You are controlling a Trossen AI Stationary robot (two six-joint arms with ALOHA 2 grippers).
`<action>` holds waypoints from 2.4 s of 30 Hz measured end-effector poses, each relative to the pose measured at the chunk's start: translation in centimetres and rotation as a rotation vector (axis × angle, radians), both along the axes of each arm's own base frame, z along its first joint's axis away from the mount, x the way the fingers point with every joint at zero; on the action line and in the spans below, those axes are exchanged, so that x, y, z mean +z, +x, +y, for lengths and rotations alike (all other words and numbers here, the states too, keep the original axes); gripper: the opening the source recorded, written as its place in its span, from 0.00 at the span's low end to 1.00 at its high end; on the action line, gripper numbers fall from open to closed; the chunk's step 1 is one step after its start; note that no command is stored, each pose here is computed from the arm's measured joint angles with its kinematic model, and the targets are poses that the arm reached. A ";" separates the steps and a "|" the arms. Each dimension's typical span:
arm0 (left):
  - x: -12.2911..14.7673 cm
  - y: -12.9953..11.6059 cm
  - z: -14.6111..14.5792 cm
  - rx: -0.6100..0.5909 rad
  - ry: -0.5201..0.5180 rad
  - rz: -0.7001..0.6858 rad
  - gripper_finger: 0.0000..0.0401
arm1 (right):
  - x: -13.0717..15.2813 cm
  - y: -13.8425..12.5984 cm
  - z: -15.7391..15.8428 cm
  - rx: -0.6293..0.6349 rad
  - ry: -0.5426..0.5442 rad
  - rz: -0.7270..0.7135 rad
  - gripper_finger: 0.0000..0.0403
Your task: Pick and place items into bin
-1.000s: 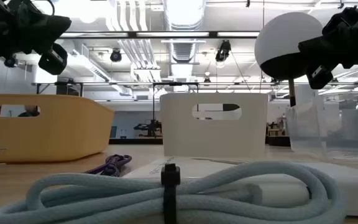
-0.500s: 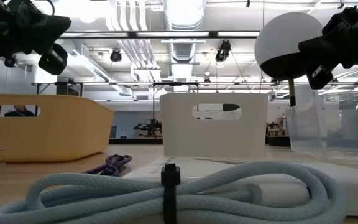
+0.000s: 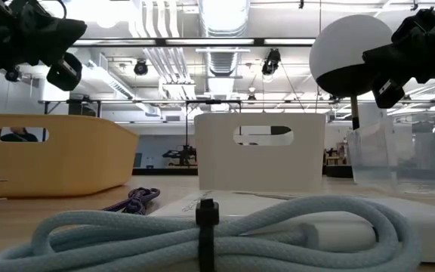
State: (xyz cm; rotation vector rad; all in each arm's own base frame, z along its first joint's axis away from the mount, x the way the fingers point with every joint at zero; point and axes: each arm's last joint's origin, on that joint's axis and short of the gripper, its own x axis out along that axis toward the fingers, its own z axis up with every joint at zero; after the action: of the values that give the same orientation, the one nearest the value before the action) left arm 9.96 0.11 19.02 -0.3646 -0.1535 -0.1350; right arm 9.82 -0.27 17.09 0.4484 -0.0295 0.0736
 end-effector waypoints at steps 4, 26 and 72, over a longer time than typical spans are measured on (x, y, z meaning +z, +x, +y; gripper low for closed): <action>0.0 0.0 0.0 0.000 0.000 0.000 0.02 | 0.0 0.0 0.0 0.000 0.000 0.000 0.02; 0.0 0.0 0.0 0.000 0.000 0.000 0.02 | 0.0 0.0 0.0 0.000 0.000 0.000 0.02; 4.8 -2.4 0.5 0.246 0.015 -0.562 0.02 | 9.4 10.3 0.7 -0.109 0.494 0.093 0.02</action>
State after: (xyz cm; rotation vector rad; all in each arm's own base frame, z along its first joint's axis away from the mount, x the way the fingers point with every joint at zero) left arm 7.59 0.63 23.84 -0.2831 -0.7487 0.0080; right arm 20.07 0.47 26.49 0.9418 0.0208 -0.0642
